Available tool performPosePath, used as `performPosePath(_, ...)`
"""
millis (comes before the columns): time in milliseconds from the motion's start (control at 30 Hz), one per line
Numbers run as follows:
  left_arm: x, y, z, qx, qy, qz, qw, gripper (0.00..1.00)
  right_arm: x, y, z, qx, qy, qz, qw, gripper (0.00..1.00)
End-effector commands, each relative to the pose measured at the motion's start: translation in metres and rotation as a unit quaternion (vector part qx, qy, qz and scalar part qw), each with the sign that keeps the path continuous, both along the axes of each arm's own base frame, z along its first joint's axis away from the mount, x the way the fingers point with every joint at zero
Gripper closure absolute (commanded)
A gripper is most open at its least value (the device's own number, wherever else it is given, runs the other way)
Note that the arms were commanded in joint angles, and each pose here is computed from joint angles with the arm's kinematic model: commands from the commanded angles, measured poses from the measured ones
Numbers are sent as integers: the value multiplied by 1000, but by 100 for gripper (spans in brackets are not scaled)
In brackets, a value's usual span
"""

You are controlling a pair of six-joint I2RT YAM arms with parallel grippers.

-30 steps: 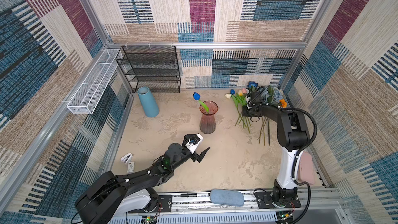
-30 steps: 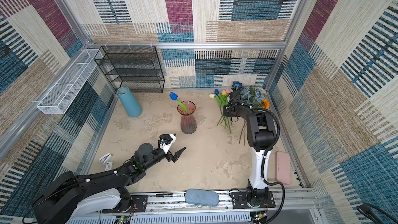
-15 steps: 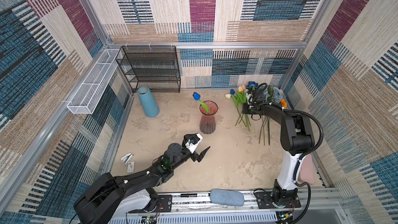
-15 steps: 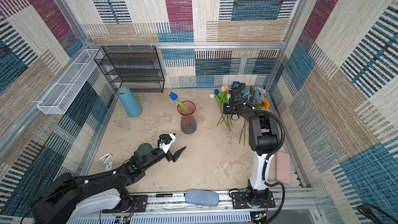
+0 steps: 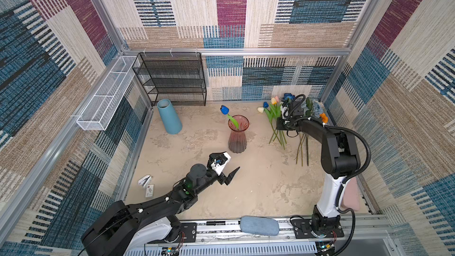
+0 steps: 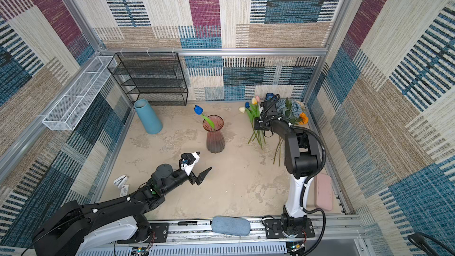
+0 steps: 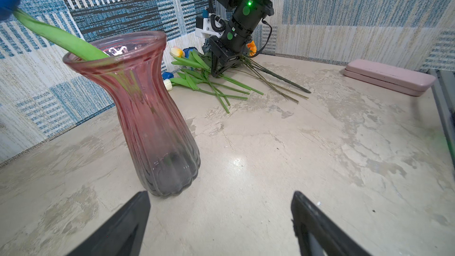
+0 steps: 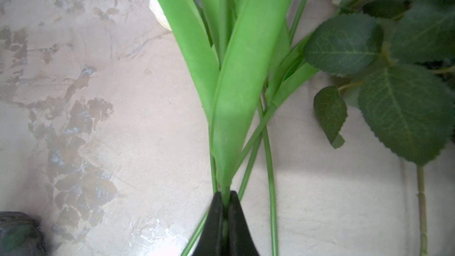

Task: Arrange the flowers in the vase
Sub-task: 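Lower the right gripper onto the tulip bunch and close on one stem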

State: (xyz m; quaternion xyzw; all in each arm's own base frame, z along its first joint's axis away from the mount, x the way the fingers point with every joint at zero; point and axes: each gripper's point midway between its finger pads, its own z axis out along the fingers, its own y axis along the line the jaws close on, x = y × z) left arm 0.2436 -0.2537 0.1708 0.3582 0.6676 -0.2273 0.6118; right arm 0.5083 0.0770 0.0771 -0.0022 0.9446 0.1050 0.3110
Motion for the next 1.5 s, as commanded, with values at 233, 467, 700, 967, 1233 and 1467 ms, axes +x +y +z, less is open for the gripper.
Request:
performPosePath(233,2,0,0,1,-1,4,1000,8,8,-3,-2,-10,-12,-7,1000,91)
performPosePath(467,2,0,0,2,-1,4,1000,8,13,-3,6,-10,-21,-7,1000,98)
performPosePath(700,2,-1,0,1,1,1,1000,8,16,-1,-6,-6,-4,-8,1000,76)
performPosePath(967,2,0,0,2,1,3,1000,8,13,2,-30,-3,19,-4,1000,79)
performPosePath(1233,2,-1,-1,5,2,3,1000,8,13,1,-24,-6,12,-2,1000,93)
performPosePath(1467,2,-1,0,3,2,2,1000,8,11,0,-3,-10,-4,-4,1000,90)
